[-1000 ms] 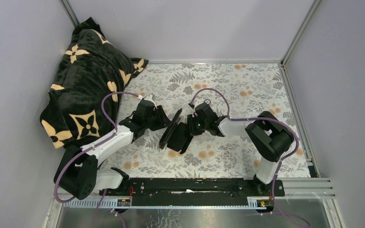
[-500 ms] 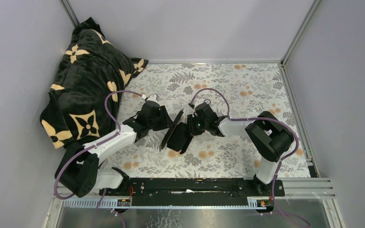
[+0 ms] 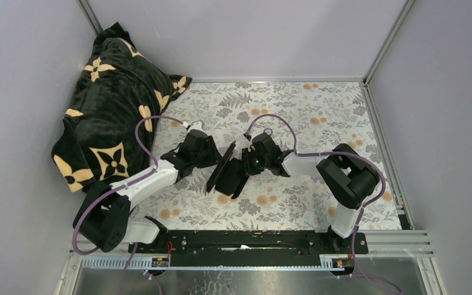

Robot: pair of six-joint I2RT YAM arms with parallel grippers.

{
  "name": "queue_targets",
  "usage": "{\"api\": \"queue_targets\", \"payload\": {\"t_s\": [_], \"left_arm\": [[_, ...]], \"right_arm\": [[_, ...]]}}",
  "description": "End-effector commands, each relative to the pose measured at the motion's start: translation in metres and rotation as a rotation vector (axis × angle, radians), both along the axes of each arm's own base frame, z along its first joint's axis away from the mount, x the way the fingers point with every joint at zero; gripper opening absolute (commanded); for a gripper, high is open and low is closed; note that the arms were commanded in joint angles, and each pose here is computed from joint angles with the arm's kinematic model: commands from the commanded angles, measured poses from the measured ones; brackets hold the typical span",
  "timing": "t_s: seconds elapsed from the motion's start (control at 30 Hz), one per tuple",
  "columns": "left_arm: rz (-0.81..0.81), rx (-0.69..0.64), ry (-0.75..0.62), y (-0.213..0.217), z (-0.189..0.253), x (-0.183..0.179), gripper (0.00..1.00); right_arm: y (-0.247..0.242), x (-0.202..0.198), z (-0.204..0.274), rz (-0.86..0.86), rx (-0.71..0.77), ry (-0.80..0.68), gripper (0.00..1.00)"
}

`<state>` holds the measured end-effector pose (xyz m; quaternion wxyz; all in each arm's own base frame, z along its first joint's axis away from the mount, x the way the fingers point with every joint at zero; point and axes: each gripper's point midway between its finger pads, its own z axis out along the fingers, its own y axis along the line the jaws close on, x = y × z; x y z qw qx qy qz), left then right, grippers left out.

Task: Fold the paper box
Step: Fold the paper box at the center of the board.

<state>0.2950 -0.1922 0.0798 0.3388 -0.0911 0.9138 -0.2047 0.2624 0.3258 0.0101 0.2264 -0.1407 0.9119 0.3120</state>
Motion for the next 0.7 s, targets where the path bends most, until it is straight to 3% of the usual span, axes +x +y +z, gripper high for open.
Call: {"api": "queue_targets", "payload": {"t_s": [0.0, 0.67], "left_arm": [[0.012, 0.098, 0.03, 0.013, -0.015, -0.004, 0.51], [0.043, 0.177, 0.031, 0.027, -0.022, -0.003, 0.51]], "right_arm": [[-0.056, -0.053, -0.073, 0.002, -0.272, 0.204, 0.25], [-0.056, -0.054, -0.072, 0.007, -0.27, 0.206, 0.25]]}}
